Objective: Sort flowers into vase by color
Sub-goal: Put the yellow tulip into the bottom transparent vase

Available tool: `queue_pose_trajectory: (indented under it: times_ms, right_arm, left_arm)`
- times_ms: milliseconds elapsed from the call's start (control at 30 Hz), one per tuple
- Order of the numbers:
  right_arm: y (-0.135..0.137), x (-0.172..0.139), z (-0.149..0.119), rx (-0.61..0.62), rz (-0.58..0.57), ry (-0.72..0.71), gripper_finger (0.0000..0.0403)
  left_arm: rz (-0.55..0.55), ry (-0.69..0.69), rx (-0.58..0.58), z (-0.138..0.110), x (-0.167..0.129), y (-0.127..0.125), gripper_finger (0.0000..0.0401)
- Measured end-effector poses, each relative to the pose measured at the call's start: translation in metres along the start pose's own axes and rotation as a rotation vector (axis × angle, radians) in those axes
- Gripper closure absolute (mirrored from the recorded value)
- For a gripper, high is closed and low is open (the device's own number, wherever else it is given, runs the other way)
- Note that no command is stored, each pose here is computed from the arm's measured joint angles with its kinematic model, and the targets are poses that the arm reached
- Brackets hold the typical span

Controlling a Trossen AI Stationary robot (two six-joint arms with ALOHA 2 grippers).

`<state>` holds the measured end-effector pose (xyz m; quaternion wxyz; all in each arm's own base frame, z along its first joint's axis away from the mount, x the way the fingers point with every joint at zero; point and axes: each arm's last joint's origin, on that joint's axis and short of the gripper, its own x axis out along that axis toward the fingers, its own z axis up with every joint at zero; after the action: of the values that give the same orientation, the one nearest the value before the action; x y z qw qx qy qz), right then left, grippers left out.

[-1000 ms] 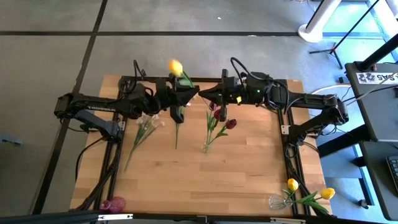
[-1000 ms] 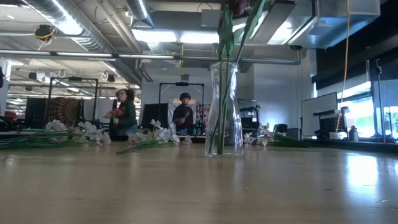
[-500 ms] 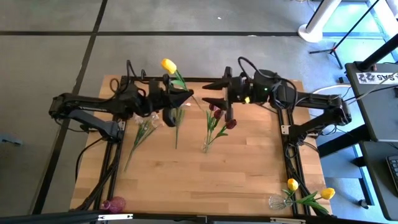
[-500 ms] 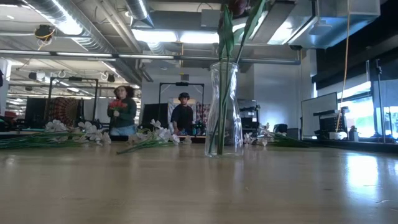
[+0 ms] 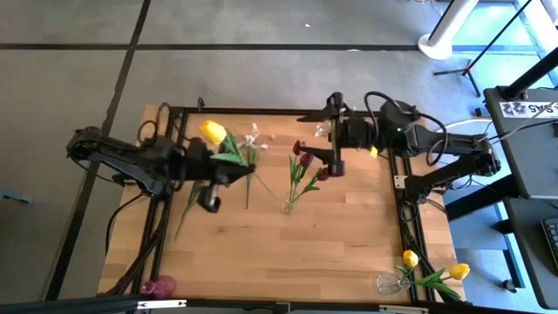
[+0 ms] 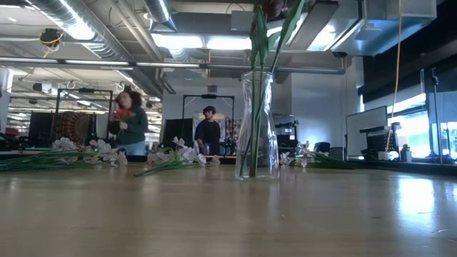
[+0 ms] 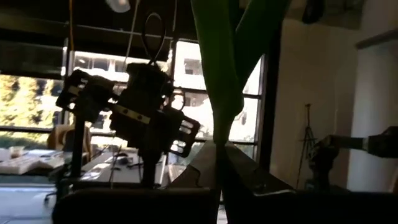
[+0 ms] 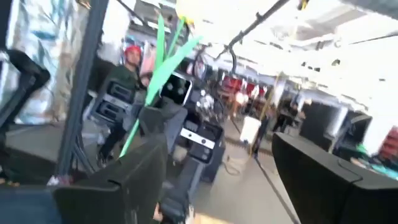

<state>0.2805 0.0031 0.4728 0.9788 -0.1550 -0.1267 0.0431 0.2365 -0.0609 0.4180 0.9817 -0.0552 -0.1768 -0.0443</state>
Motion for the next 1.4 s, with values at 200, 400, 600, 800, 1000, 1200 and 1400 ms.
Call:
queue_pose_trajectory:
  times_ms: [200,400,600,800,1000,1200,1400]
  right_arm:
    - [0.008,0.002,0.003,0.0,0.042,-0.029,0.008]
    - [0.021,0.014,-0.005,-0.02,-0.007,0.012,0.0064]
    - [0.043,0.043,-0.034,0.047,-0.011,0.074,0.0064]
    - [0.053,0.054,-0.05,0.165,0.001,0.119,0.0119]
    - [0.05,0.054,-0.051,0.215,-0.068,0.133,0.0231]
    - [0.051,0.054,-0.053,0.226,-0.052,0.146,0.0336]
    - [0.052,0.054,-0.053,0.247,-0.034,0.15,0.0389]
  left_arm:
    - [-0.074,-0.033,-0.028,0.008,-0.009,-0.022,0.0401]
    - [0.136,0.119,-0.02,-0.021,0.001,-0.026,0.0401]
    - [0.288,0.218,-0.008,-0.058,0.019,-0.021,0.0401]
    - [0.424,0.256,-0.006,-0.078,0.025,-0.016,0.0399]
    - [0.443,0.251,0.003,-0.077,0.025,-0.016,0.0396]
    - [0.452,0.272,0.013,-0.083,0.027,-0.013,0.0393]
    - [0.445,0.273,0.024,-0.083,0.028,-0.01,0.035]
